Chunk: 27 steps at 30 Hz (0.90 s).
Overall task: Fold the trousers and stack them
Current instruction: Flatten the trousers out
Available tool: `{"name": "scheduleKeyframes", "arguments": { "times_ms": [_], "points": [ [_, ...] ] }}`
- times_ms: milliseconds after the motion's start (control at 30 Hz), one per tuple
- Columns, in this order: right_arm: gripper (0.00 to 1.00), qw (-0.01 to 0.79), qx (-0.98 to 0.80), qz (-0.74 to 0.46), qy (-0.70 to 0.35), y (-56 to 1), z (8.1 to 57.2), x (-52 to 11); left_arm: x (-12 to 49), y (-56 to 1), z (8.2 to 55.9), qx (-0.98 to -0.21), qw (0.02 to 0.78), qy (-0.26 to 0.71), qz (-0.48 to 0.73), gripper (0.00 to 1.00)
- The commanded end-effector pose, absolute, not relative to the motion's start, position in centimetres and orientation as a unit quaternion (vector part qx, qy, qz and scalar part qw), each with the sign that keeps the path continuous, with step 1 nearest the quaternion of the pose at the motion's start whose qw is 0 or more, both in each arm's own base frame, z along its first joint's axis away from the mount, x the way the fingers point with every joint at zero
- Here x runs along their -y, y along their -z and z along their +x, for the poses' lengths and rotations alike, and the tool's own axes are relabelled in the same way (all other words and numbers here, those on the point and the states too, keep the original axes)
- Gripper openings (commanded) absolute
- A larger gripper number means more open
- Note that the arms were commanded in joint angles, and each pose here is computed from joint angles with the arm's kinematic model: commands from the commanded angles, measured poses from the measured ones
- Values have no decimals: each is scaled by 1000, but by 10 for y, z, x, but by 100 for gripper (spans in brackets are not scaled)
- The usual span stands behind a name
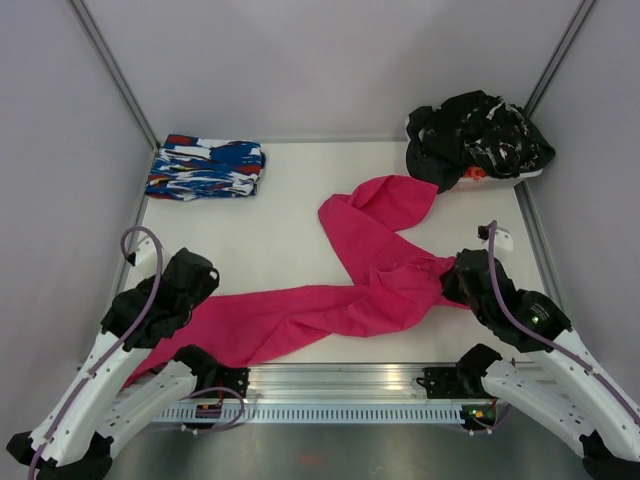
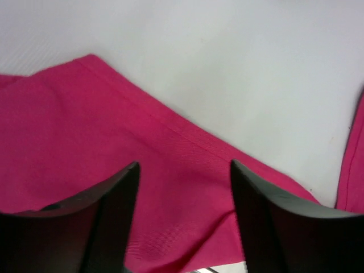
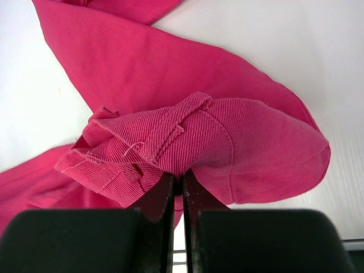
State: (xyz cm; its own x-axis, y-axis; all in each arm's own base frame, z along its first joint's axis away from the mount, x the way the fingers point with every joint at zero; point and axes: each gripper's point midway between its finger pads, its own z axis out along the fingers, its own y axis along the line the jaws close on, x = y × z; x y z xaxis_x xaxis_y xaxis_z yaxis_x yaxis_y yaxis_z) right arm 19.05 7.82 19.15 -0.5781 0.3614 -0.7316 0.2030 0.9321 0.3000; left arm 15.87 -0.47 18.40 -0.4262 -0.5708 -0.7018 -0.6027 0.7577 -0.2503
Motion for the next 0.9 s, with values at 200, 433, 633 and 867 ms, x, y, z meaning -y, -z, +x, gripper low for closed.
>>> {"name": "scheduleKeyframes", "arguments": {
  "times_ms": [200,433,633,867],
  "points": [
    [92,400,-899,111,-139,-196,172,-94,99,-247,234,-889,429,96,-127,92],
    [98,433,-876,57,-204,-296,182,-120,208,-221,285,-898,384,213,-28,91],
    [98,442,-884,111,-101,-271,203,-92,273,-198,337,-891,382,243,-27,93],
    [98,446,-859,200,-154,-233,209,-101,326,-138,403,-900,365,226,-76,94]
  ]
}}
